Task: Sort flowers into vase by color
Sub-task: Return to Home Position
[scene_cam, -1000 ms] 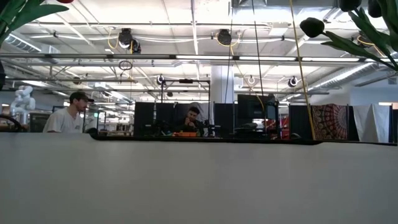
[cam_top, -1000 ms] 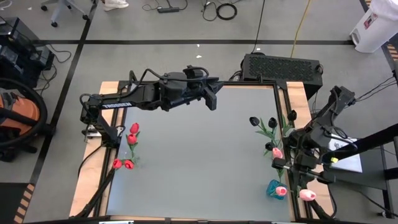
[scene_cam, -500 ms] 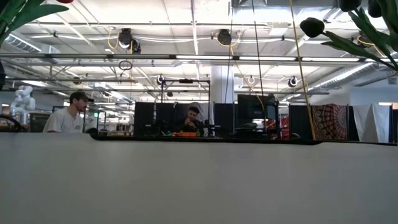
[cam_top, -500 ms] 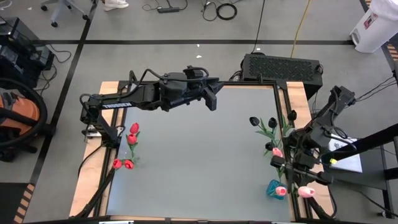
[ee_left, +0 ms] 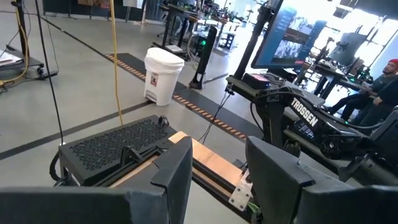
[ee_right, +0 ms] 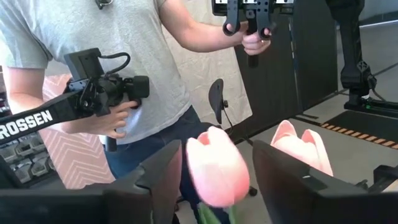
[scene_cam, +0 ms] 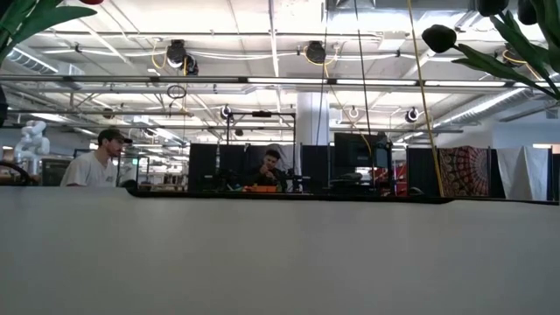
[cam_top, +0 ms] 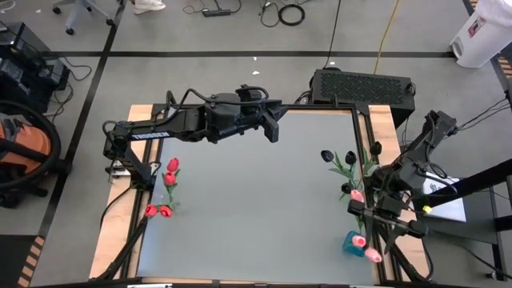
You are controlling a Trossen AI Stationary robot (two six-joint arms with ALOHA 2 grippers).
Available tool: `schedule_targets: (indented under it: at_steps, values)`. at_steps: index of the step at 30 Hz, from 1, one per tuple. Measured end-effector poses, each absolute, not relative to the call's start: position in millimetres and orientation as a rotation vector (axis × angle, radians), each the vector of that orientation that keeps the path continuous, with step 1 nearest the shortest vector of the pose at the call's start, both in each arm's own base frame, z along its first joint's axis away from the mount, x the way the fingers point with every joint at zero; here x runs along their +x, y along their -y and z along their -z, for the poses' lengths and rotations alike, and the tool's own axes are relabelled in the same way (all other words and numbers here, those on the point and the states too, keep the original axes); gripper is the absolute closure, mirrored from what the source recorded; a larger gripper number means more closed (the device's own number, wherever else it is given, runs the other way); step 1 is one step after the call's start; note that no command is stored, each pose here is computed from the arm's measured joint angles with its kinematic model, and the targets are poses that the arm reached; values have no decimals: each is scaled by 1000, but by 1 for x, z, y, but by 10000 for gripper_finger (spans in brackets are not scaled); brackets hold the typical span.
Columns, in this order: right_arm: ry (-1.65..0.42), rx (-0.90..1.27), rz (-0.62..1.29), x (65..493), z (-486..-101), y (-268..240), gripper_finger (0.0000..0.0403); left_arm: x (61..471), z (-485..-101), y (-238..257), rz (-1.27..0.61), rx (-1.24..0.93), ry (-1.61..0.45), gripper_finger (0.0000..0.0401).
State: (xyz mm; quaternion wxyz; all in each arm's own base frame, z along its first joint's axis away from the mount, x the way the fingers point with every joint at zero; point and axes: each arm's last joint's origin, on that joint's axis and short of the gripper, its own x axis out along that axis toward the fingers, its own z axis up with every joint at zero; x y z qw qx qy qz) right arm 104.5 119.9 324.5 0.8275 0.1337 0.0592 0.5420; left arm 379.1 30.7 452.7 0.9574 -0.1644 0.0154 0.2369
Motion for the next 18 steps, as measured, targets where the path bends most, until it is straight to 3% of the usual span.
schedule_targets:
  at_steps: [18]
  values:
    - [6, 291, -1166, 89, -345, -104, 202, 379, -453, -25, -467, -357, -28, 244]
